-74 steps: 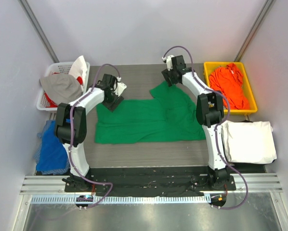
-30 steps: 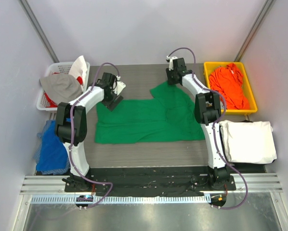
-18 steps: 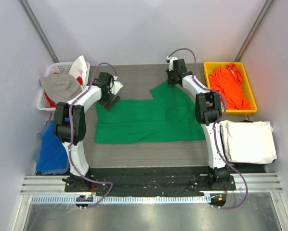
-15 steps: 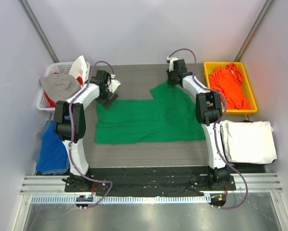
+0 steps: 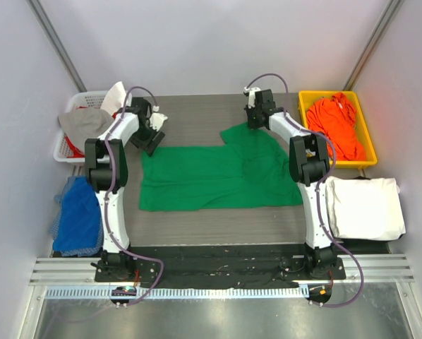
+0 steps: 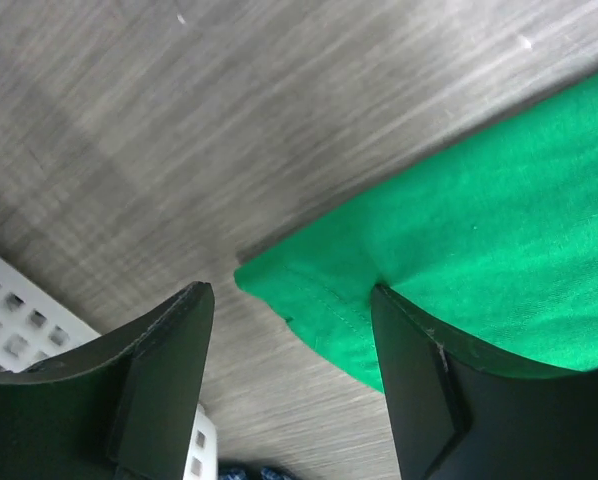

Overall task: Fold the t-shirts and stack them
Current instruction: Fold the tshirt

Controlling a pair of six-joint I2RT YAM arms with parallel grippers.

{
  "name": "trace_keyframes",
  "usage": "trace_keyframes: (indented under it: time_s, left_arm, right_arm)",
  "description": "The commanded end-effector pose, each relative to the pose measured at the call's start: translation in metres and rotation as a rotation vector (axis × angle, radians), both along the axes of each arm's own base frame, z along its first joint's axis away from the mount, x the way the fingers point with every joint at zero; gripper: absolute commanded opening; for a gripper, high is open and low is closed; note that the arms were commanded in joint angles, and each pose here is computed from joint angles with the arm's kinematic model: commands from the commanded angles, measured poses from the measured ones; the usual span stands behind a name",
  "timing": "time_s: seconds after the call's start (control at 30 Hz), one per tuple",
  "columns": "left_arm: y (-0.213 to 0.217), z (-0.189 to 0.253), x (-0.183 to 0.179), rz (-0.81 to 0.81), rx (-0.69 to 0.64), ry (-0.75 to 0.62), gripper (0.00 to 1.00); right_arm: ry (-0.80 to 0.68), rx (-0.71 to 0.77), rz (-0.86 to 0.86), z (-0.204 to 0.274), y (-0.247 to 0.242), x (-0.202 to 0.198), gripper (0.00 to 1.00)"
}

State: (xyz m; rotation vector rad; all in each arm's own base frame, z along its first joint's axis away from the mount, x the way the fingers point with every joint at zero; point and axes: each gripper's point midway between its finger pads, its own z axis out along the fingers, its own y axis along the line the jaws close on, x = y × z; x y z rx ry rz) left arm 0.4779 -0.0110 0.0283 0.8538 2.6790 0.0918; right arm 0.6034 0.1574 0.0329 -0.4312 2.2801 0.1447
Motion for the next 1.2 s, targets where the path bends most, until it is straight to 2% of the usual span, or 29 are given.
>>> trace_keyframes:
  time_s: [0.0,0.27,0.43,0.47,0.5,0.57,0.6,0.67,0.7,0.83,0.97,1.17]
  left_arm:
    - [0.001,0.008,0.003,-0.005,-0.091,0.050,0.68]
    - [0.000,-0.002,0.009,-0.019,-0.126,0.101,0.63]
    - [-0.005,-0.005,0.005,-0.046,-0.154,0.141,0.55]
    - [-0.007,-0.010,0.000,-0.054,-0.166,0.175,0.52]
    - [-0.008,-0.011,-0.001,-0.055,-0.173,0.184,0.44]
    - [-0.011,-0.010,-0.001,-0.059,-0.187,0.200,0.35]
    - [-0.012,-0.011,0.000,-0.061,-0.190,0.202,0.26]
    - [-0.012,-0.013,-0.001,-0.061,-0.192,0.205,0.19]
    - [-0.012,-0.015,-0.002,-0.062,-0.192,0.211,0.13]
    - [-0.011,-0.011,-0.002,-0.050,-0.190,0.197,0.02]
    - [-0.011,0.009,0.006,-0.025,-0.185,0.124,0.00]
    - [-0.014,0.036,-0.001,-0.002,-0.170,0.085,0.00]
  right_arm:
    - [-0.062,0.002,0.022,0.044,-0.002,-0.004,0.01]
    - [-0.060,0.001,0.043,0.048,-0.002,-0.013,0.01]
    - [-0.059,-0.012,0.052,0.050,-0.004,-0.018,0.01]
    - [-0.063,-0.013,0.050,0.052,-0.005,-0.019,0.01]
    - [-0.059,-0.020,0.054,0.050,-0.006,-0.021,0.01]
    - [-0.071,-0.024,0.057,0.058,-0.007,-0.022,0.01]
    - [-0.073,-0.031,0.059,0.058,-0.008,-0.023,0.01]
    - [-0.084,-0.036,0.061,0.065,-0.009,-0.023,0.01]
    - [-0.087,-0.041,0.059,0.066,-0.010,-0.024,0.01]
    - [-0.097,-0.054,0.066,0.073,-0.013,-0.027,0.01]
    - [-0.097,-0.068,0.079,0.080,-0.013,-0.032,0.01]
    - [-0.110,-0.071,0.090,0.099,-0.016,-0.044,0.01]
